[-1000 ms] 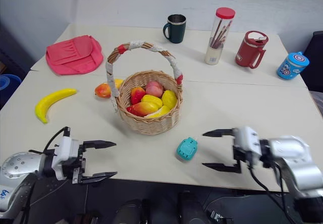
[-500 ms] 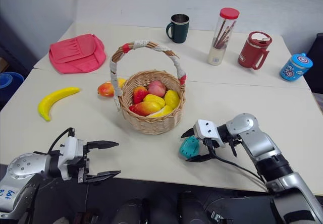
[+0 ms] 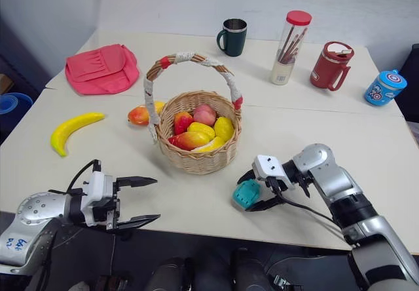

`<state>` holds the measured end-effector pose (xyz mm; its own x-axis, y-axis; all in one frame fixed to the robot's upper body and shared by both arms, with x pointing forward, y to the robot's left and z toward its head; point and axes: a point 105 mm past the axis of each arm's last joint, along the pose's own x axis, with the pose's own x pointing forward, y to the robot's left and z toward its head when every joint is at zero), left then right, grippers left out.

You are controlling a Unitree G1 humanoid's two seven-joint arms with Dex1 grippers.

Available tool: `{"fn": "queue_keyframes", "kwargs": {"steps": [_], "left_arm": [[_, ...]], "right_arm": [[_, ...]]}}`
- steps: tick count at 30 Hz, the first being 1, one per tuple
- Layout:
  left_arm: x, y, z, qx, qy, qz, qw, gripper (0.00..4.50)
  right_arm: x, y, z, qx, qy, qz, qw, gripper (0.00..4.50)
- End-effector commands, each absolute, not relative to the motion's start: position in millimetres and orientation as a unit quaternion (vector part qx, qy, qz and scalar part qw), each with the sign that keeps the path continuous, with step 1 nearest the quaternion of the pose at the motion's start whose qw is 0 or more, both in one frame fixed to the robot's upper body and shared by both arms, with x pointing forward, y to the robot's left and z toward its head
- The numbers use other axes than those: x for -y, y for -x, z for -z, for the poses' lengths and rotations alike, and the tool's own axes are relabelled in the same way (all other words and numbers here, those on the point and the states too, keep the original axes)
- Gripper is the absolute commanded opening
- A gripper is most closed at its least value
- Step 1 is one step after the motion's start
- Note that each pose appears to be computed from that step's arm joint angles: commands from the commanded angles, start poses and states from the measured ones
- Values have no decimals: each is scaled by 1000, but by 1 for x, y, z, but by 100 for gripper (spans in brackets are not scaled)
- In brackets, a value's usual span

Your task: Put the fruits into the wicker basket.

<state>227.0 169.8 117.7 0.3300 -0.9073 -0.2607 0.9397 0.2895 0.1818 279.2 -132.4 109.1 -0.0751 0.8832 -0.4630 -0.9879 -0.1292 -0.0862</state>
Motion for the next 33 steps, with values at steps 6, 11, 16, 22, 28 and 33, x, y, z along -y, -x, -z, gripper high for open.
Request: {"fn": "queue_keyframes", "kwargs": {"steps": [6,11,16,22,28,33], "left_arm": [[-153,-225,-137,-3,-127,582,803,450],[-128,-233,-165,66,-108,586,801,450],[-116,-229,-169,66,-113,607,784,450],[-122,-230,-171,56,-117,598,791,450],[-159,-231,-162,30,-165,525,834,450],[-225,-231,-153,12,-157,380,911,450]], "right_arm": [[267,-290,-162,-123,199,-468,852,373],[350,-302,-159,-137,217,-312,915,373],[376,-321,-143,-147,233,-228,934,373],[379,-333,-137,-131,212,-203,947,448],[352,-332,-199,84,227,-239,940,448],[288,-318,-211,156,189,-359,901,448]]}}
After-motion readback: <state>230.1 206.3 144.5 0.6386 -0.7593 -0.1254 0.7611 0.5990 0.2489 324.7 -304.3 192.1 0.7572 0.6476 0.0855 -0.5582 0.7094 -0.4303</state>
